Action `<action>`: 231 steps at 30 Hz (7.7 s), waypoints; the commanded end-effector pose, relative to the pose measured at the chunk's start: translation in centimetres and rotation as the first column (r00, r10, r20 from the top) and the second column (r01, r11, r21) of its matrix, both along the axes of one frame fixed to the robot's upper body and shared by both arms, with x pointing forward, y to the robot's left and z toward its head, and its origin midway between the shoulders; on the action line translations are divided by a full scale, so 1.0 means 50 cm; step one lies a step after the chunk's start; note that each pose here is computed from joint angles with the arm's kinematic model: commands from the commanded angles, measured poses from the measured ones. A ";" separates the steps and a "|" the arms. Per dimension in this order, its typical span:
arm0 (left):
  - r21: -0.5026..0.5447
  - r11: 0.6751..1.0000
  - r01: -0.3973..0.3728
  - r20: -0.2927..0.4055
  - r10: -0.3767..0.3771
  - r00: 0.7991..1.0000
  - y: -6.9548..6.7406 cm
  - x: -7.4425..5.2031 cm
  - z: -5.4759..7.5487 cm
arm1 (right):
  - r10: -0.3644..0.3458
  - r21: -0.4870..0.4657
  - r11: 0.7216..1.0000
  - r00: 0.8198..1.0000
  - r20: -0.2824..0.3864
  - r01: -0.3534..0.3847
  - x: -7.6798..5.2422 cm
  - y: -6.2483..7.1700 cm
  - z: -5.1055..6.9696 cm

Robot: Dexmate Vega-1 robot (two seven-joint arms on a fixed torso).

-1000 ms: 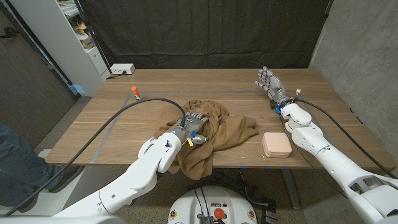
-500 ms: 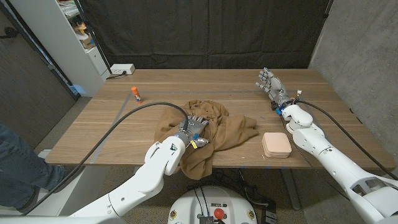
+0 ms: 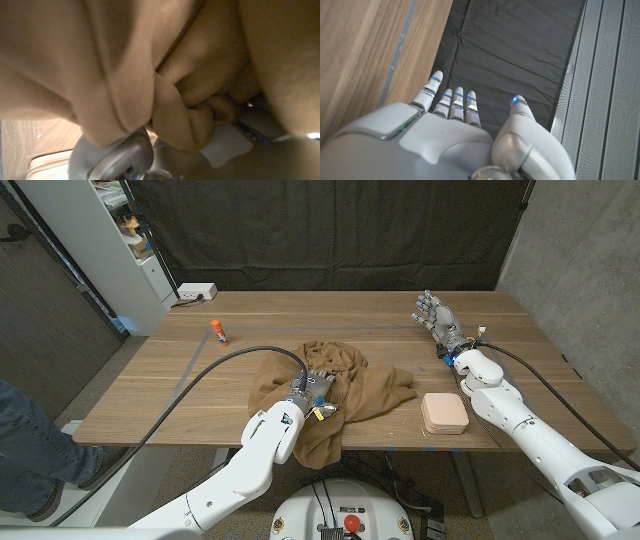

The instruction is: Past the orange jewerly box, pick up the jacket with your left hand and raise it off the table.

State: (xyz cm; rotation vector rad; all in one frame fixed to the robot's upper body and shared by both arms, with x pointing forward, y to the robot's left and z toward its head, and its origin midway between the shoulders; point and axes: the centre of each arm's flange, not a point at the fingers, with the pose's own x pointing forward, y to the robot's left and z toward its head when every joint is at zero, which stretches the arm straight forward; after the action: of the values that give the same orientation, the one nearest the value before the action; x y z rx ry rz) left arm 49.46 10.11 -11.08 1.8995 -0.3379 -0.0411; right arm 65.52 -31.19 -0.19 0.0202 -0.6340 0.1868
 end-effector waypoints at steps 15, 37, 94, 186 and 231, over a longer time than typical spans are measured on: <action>-0.124 0.992 -0.027 -0.015 0.025 1.000 0.008 0.020 -0.029 | 0.006 0.001 1.000 1.000 0.002 -0.006 0.001 0.001 0.005; -0.258 0.966 0.010 0.037 0.000 0.999 0.027 0.020 -0.011 | 0.012 -0.013 1.000 1.000 0.005 -0.012 0.004 0.017 0.019; -0.540 0.807 0.238 0.338 -0.051 0.940 0.079 -0.003 0.136 | -0.016 -0.001 1.000 0.998 0.053 0.016 -0.038 0.032 0.050; -0.406 0.850 0.337 0.552 -0.066 0.831 0.061 -0.114 0.343 | -0.025 0.006 1.000 0.995 0.095 0.024 -0.058 0.009 0.067; -0.352 0.861 0.367 0.650 -0.057 0.758 0.038 -0.190 0.461 | -0.022 0.014 1.000 0.994 0.105 0.021 -0.063 0.011 0.073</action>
State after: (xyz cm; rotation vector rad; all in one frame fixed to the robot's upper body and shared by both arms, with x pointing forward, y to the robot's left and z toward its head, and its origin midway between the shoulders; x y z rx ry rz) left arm 40.78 12.57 10.65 1.3286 -0.9148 0.4632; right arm 62.16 -30.34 3.11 0.0136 -0.7356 0.1637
